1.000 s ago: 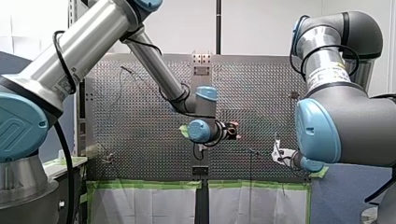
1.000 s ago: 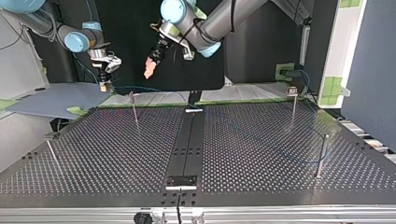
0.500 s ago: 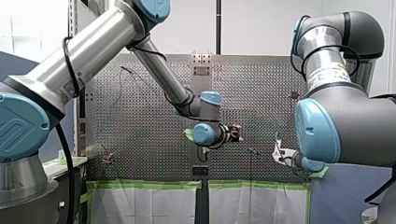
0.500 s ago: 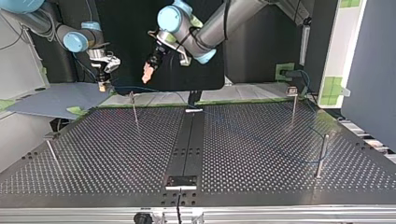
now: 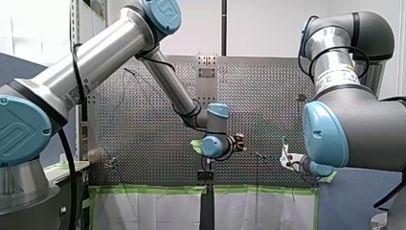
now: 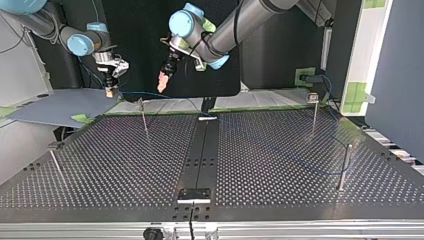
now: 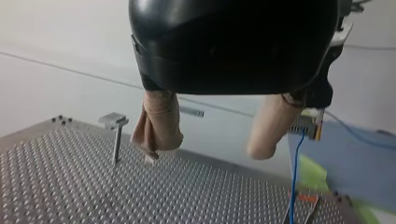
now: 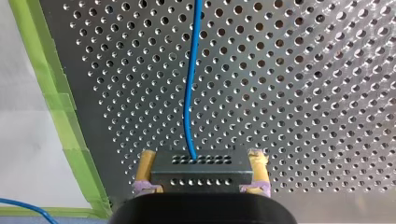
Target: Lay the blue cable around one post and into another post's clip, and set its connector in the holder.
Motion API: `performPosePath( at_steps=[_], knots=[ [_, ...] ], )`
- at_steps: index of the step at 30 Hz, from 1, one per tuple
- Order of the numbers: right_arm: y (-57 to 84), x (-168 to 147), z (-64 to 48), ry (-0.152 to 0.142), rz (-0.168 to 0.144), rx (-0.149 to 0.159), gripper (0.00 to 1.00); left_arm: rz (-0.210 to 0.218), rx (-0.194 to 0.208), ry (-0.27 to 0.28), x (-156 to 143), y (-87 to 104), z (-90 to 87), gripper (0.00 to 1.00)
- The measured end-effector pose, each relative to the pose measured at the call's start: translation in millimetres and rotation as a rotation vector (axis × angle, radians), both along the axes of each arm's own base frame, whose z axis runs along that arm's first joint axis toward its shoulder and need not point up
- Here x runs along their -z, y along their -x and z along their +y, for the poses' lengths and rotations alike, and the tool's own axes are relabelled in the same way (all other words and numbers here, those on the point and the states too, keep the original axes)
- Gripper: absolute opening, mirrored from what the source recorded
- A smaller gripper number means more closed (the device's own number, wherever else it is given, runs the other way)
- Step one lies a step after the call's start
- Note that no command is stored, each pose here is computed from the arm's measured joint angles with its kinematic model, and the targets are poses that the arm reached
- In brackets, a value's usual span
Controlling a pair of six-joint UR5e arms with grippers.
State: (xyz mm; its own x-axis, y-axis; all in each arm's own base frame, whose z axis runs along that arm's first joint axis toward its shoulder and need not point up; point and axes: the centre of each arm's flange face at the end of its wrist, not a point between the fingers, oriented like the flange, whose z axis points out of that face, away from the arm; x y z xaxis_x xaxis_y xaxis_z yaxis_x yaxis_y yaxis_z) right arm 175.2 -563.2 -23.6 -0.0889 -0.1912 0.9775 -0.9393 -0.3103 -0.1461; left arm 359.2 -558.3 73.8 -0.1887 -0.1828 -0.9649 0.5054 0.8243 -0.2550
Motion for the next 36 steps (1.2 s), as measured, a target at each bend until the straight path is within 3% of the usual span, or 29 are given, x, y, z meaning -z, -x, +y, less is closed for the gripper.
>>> performPosePath(
  at_steps=[6,11,19,36],
  knots=[
    [-0.7,-0.1,0.1,0.000,-0.001,-0.001,0.00,-0.009,-0.060,-0.018,0.4,-6.5,6.7,1.00],
    [-2.5,-0.1,0.7,-0.001,-0.001,-0.004,0.00,-0.016,-0.079,-0.021,-3.3,-9.2,4.2,1.00],
    [-2.6,-0.3,0.3,0.001,-0.004,-0.004,0.00,-0.013,-0.077,-0.029,-0.3,-10.1,-5.2,1.00],
    [-1.3,0.1,0.5,-0.003,-0.002,-0.002,0.00,0.080,-0.054,-0.140,59.3,-8.4,-34.2,1.00]
  ],
)
